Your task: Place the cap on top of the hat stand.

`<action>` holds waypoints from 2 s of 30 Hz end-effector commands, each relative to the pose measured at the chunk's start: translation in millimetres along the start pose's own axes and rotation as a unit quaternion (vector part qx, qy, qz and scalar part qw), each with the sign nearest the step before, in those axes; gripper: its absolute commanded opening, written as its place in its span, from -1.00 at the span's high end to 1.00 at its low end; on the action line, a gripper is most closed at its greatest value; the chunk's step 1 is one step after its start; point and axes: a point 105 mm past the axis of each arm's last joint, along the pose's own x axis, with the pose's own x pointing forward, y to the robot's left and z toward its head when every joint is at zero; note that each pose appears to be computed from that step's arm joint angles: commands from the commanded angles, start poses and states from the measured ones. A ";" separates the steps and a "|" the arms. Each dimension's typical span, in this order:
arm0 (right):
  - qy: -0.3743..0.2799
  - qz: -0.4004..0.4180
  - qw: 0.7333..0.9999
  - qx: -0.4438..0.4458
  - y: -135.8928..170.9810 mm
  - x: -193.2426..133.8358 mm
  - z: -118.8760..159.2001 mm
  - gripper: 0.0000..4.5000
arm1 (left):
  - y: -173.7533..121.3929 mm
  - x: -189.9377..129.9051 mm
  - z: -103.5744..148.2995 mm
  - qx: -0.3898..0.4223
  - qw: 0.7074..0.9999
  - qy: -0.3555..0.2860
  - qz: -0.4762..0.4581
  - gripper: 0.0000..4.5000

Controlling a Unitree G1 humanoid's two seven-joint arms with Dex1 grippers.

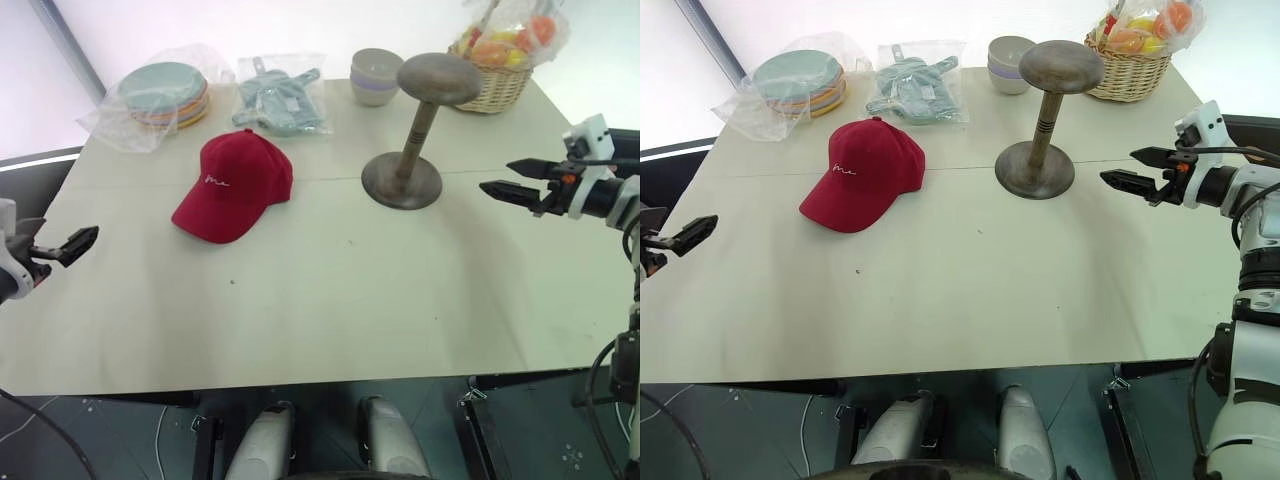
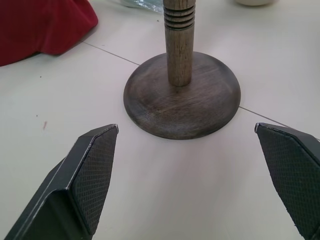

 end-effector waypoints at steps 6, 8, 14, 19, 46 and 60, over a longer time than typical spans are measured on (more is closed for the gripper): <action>-0.029 -0.018 0.999 -0.028 -7.5 -8.1 23.2 -1.00 | 13.0 -6.2 16.3 0.029 0.999 -0.018 0.028 -0.99; -0.028 -0.018 0.999 -0.030 -7.6 -7.9 23.8 -1.00 | 14.0 -6.3 16.9 0.036 0.999 -0.016 0.028 -0.99; -0.018 0.010 0.999 -0.035 1.5 -6.2 25.7 -1.00 | 15.9 -6.0 22.9 0.101 0.995 -0.009 0.020 -0.99; -0.025 0.110 0.993 -0.030 40.8 -1.1 41.9 -1.00 | 9.3 -3.7 37.6 0.146 0.989 -0.024 -0.006 -0.99; -0.041 0.254 0.966 0.005 134.7 6.9 58.6 -1.00 | -55.6 7.5 17.4 0.582 0.786 -0.136 -0.155 -0.99; -0.044 0.220 0.974 -0.002 126.2 4.9 56.1 -1.00 | -88.3 44.1 -10.2 0.693 0.650 -0.242 -0.197 -0.99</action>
